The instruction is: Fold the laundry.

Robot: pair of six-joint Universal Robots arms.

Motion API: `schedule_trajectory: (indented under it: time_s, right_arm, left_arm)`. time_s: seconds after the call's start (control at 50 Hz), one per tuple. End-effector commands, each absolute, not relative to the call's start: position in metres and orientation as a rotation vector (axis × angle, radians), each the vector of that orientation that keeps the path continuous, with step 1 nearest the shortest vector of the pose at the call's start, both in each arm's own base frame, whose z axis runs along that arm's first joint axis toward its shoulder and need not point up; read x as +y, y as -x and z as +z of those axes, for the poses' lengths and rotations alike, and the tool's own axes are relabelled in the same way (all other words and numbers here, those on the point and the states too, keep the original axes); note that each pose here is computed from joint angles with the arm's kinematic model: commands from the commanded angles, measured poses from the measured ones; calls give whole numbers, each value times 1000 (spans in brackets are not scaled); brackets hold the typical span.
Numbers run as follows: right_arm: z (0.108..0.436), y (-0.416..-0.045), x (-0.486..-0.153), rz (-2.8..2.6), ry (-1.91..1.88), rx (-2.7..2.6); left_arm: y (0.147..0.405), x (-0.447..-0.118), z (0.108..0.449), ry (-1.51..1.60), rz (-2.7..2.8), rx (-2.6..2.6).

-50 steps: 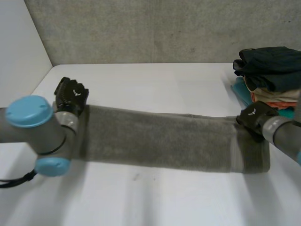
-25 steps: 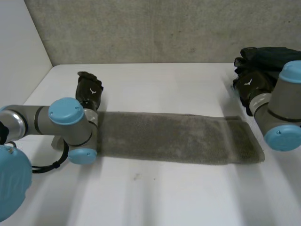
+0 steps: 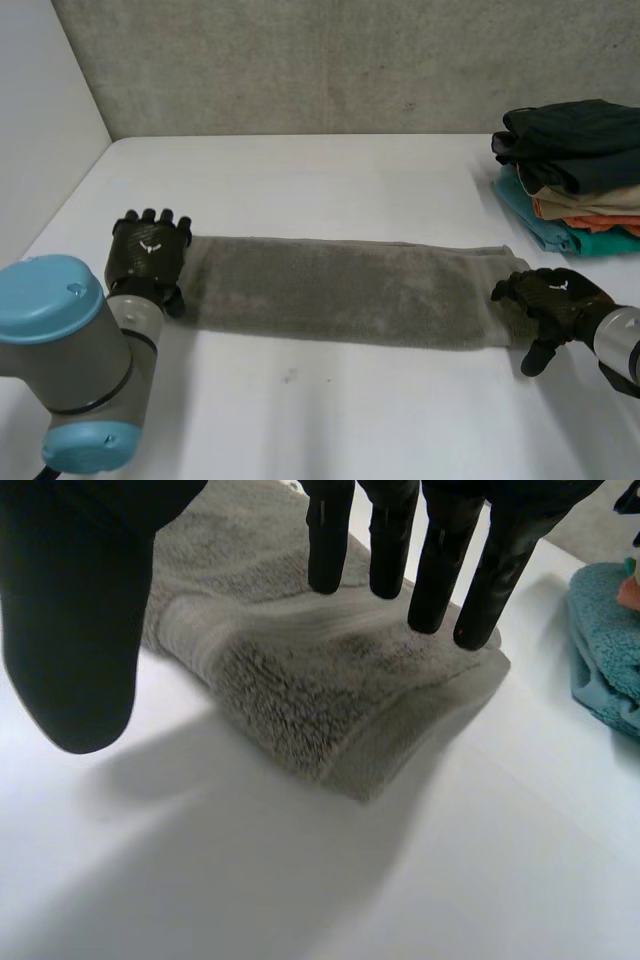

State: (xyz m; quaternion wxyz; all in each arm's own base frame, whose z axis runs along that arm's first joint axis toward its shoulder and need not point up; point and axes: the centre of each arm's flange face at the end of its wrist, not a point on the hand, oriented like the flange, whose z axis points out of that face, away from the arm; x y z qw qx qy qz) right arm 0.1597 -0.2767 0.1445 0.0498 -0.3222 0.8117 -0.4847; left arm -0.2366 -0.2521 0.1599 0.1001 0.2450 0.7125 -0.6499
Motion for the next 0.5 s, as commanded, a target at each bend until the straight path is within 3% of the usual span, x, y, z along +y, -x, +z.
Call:
schedule_trajectory:
  time_s: [0.02, 0.36, 0.5]
  right_arm:
    - [135, -158, -284, -1606, 1001, 2439]
    - [130, -155, -291, -1660, 1028, 2433]
    - [129, -127, -298, -1666, 1052, 2532]
  left_arm:
    - [237, -249, 153, -763, -1903, 2122]
    - [236, -249, 154, -762, -1904, 2120]
    - [235, -248, 154, -760, -1898, 2122]
